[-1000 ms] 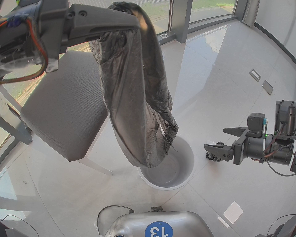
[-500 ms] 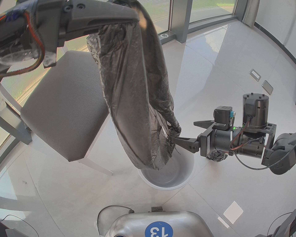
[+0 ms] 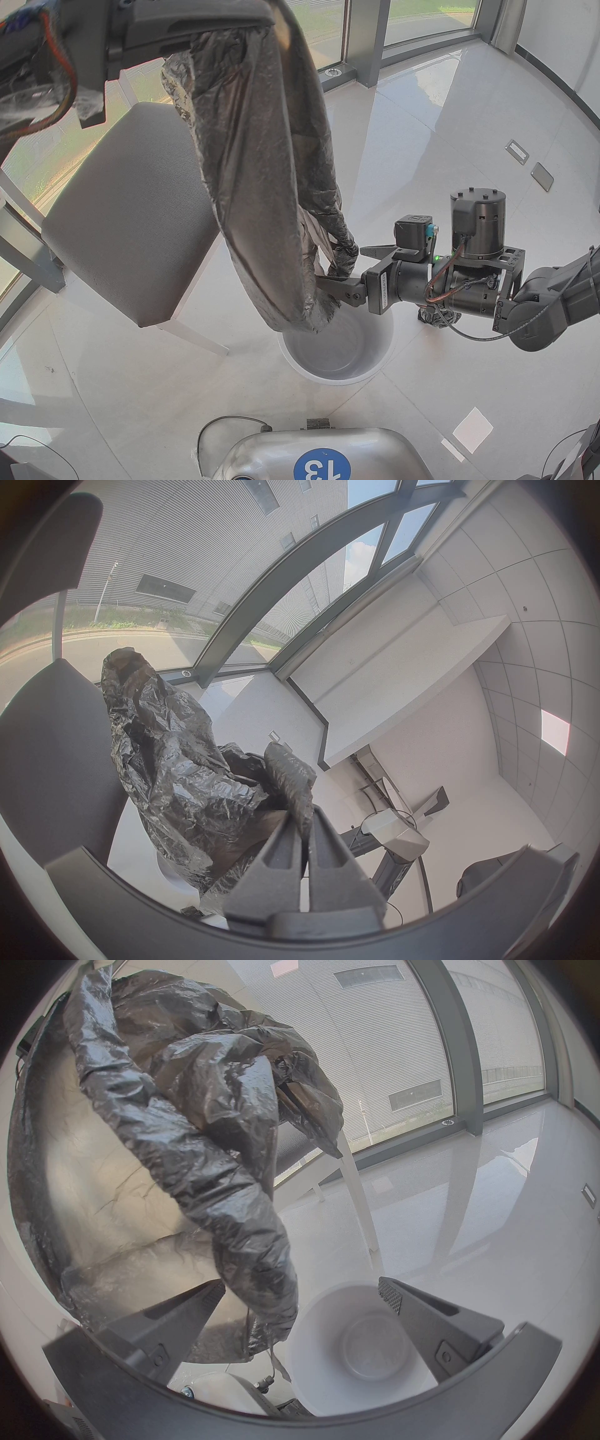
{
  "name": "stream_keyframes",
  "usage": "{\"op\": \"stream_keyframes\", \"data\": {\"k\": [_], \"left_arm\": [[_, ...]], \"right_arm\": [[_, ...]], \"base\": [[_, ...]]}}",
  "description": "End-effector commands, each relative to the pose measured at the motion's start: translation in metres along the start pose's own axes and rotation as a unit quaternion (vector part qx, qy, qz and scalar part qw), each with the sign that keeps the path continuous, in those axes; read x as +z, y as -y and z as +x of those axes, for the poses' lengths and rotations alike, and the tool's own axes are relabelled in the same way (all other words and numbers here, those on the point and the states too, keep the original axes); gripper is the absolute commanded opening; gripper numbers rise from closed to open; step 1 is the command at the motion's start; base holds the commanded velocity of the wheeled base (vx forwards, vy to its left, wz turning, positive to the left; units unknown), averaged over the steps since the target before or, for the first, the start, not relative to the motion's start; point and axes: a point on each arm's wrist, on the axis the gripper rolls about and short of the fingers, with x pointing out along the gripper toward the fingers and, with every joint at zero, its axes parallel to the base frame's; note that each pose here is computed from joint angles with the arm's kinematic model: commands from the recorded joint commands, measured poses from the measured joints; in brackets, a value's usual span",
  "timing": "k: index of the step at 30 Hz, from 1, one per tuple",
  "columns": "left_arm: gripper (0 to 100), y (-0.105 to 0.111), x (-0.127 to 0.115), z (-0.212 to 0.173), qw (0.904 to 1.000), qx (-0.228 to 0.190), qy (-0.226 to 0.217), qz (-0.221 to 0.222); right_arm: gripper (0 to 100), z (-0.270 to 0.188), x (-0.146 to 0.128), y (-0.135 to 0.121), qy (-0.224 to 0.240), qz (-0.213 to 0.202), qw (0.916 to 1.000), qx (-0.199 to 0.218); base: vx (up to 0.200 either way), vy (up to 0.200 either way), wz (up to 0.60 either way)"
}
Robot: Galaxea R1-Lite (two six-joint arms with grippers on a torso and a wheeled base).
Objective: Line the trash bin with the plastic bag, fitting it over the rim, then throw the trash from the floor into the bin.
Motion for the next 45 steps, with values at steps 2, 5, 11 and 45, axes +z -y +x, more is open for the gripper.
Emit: {"op": "stream_keyframes", "data": {"k": [2, 5, 11, 45], "left_arm": [[0, 0.0, 0.001, -0.002, 1.0, -0.001, 0.003, 0.0], [0, 0.001, 0.001, -0.001, 1.0, -0.002, 0.004, 0.0], [0, 0.001, 0.0, 0.0, 1.0, -0.002, 0.002, 0.0], [0, -0.013, -0.057, 0.064, 0.9814, 0.118, -0.149, 0.03]], "right_arm": [[100, 0.014, -0.001, 0.003, 0.006, -0.001, 1.0, 0.0], [100, 0.018, 0.002, 0.004, 0.016, -0.002, 0.9999, 0.0], [100, 0.022, 0.006, 0.006, 0.026, -0.004, 0.9997, -0.001], [0, -0.146, -0.104, -0.024, -0.074, 0.019, 0.9969, -0.016]], "base": [[0.0, 0.0, 0.0], [0.0, 0.0, 0.0], [0.0, 0.0, 0.0], [0.0, 0.0, 0.0]]}}
